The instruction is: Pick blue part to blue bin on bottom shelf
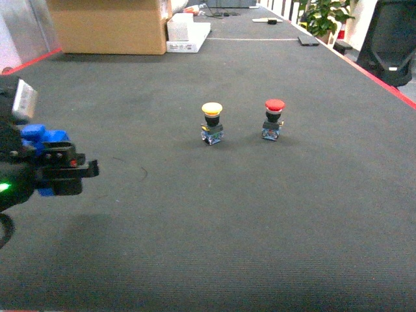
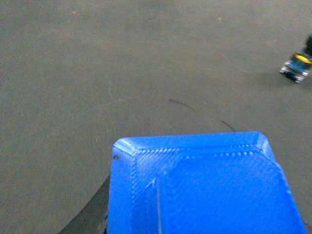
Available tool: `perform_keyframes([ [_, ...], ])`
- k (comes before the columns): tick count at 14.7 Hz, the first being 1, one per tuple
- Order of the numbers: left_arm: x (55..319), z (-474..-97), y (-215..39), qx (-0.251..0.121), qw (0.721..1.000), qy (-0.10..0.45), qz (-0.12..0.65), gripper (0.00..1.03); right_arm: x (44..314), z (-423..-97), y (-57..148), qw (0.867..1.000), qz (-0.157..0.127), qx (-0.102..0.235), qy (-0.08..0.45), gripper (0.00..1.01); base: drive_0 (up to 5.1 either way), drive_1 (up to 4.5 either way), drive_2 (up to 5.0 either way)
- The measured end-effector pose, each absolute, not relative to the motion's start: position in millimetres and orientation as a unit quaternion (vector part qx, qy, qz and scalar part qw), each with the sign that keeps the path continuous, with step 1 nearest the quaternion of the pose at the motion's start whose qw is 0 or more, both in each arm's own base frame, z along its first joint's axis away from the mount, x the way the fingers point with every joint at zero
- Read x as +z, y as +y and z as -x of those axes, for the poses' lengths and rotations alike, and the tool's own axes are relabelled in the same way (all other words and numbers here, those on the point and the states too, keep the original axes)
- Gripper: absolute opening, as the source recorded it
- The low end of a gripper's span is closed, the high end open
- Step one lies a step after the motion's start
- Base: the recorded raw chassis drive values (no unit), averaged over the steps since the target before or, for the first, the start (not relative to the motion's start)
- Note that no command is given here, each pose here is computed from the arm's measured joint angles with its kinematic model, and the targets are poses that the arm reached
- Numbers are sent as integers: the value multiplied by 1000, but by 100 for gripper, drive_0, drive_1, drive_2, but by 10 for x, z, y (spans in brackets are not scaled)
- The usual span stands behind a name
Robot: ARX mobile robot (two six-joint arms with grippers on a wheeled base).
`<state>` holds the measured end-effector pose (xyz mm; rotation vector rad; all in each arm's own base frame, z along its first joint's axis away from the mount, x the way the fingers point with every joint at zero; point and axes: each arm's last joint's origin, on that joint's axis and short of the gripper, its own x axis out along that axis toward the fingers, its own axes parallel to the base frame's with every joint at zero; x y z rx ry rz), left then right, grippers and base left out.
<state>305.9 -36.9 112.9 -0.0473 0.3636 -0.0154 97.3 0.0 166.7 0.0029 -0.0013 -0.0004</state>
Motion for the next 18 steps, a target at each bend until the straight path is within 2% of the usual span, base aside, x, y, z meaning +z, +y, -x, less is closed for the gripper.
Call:
perform_keyframes([
  [1, 1305, -2765, -394, -11, 983, 181, 20, 44, 1667, -973, 0, 1000, -1, 0, -1, 98, 0, 0, 0],
  [2, 1429, -2627, -408, -13, 985, 171, 16, 44, 1667, -973, 0, 1000, -1, 0, -1, 98, 0, 0, 0],
  [3, 1679, -2404, -419, -10, 990, 140, 10, 44, 1667, -973, 0, 1000, -1, 0, -1, 98, 0, 0, 0],
  [5, 2021, -1951, -357, 21, 996, 90, 13, 44, 1667, -973, 0, 1000, -1, 0, -1, 98, 0, 0, 0],
  [6, 2084, -1707, -329, 41, 996, 80, 13, 44, 1667, -973, 0, 1000, -1, 0, -1, 98, 0, 0, 0],
  [9, 2193, -1120, -329, 43, 997, 50, 33, 44, 1667, -973, 0, 1000, -1, 0, -1, 98, 0, 0, 0],
  [11, 2156, -975, -310, 45, 997, 38, 45, 44, 1668, -973, 0, 1000, -1, 0, -1, 98, 0, 0, 0],
  [17, 2145, -984, -311, 48, 997, 43, 50, 44, 1667, -973, 0, 1000, -1, 0, -1, 98, 0, 0, 0],
  [18, 2141, -985, -312, 48, 997, 44, 49, 44, 1665, -973, 0, 1000, -1, 0, 0, 98, 4, -407, 414],
])
